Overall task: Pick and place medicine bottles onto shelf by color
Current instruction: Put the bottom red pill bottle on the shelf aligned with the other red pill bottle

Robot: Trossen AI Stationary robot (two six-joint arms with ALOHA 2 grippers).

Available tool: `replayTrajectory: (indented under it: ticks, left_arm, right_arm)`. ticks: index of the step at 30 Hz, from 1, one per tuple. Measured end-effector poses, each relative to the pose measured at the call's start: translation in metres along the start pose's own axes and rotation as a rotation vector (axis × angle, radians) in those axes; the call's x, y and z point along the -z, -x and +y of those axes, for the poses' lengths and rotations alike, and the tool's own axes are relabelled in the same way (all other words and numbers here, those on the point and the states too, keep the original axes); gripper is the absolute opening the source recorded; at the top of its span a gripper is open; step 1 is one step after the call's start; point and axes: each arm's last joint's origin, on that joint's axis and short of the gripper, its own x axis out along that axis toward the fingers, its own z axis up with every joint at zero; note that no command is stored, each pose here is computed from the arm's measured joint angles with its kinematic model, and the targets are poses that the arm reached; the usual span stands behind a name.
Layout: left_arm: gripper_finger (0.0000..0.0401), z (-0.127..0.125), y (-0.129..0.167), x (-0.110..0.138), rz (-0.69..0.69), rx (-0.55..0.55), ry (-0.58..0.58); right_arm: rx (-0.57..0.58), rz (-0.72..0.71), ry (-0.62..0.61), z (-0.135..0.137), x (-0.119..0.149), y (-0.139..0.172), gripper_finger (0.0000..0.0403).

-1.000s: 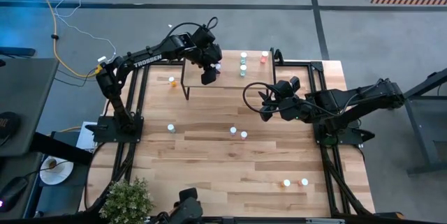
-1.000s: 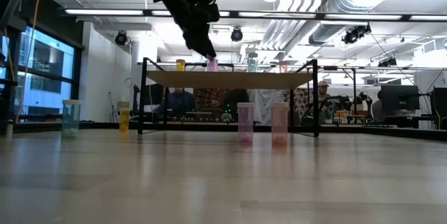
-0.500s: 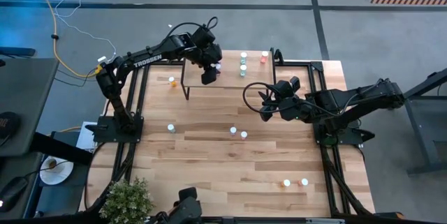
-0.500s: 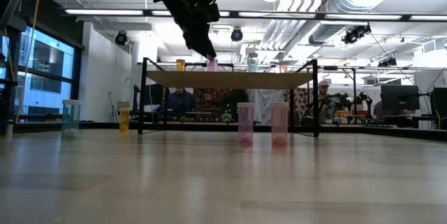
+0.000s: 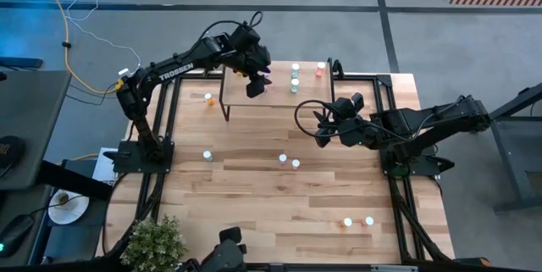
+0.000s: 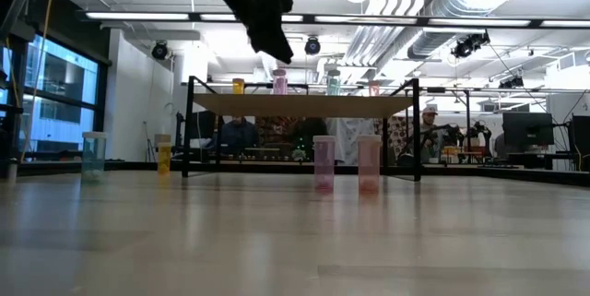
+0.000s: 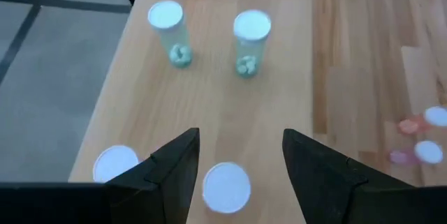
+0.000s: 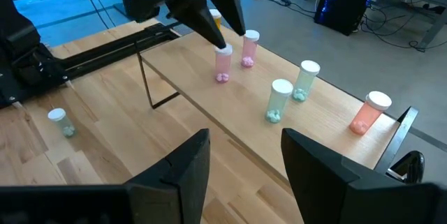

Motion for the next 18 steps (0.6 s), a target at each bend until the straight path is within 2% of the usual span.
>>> replayTrajectory:
  ticks: [9,18]
  left_arm:
    - [0.0196,-0.007,0.015,0.002,0.088,0.039,0.02]
    - [0.0196,-0.039,0.042,-0.007,0.058,0.078,-0.023]
  right_arm:
    - [-0.02,0.012,-0.015,0.001,0.0,0.0,0.017]
    - [-0.048,0.03,-0.026,0.001,0.001,0.0,0.017]
